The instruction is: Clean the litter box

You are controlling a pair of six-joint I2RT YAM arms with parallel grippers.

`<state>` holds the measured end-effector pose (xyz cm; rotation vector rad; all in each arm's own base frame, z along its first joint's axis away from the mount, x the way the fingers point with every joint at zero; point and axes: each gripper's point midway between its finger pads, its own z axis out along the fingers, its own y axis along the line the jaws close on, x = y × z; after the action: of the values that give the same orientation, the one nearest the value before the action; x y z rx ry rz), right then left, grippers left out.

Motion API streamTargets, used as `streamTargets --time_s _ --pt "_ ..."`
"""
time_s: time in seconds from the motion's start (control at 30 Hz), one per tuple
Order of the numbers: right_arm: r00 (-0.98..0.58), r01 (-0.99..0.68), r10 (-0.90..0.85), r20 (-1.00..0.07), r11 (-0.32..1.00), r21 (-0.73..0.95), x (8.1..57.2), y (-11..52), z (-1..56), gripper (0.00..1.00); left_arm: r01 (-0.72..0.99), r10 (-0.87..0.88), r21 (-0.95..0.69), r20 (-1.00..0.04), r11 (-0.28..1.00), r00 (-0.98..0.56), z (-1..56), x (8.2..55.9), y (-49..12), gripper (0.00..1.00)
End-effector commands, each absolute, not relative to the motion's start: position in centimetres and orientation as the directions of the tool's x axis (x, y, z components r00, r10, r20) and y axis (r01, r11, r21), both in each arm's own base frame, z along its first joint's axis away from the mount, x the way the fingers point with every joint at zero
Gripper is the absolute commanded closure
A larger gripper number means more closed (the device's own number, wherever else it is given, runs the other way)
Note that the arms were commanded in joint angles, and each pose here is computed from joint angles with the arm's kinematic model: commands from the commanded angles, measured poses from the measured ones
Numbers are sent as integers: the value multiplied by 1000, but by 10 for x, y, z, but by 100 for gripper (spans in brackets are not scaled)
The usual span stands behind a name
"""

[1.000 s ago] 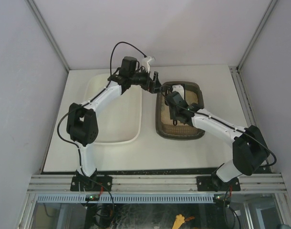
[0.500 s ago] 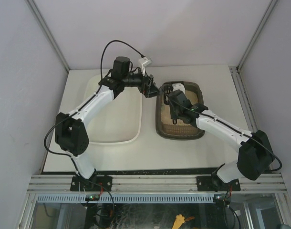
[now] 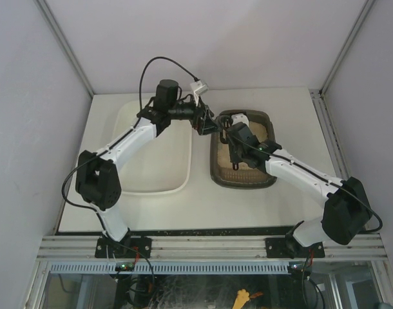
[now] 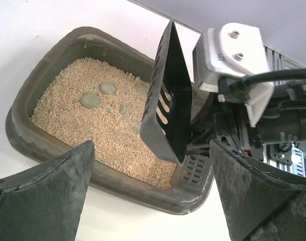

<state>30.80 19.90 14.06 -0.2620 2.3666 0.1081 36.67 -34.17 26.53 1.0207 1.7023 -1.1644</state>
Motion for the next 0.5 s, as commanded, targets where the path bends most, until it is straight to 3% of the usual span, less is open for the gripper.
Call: streamTargets --time_s 0.0,0.17,0.23,0.4,0.47 --pt "-666 -239 -139 -733 971 32 310 208 159 100 951 145 -219 -956 217 -254 285 372 -363 0" --pt "-664 -263 -149 -733 964 43 306 216 159 100 954 130 -202 -963 220 -234 284 380 -371 1" --pt "-668 -268 -150 -729 962 49 304 218 159 100 955 120 -201 -966 220 -231 287 383 -374 8" --pt "-680 -285 -158 -716 957 60 300 220 157 97 951 98 -194 -970 241 -222 298 390 -375 69" --pt "-678 -290 -157 -718 955 65 299 220 158 72 944 83 -210 -968 255 -238 302 392 -374 88"
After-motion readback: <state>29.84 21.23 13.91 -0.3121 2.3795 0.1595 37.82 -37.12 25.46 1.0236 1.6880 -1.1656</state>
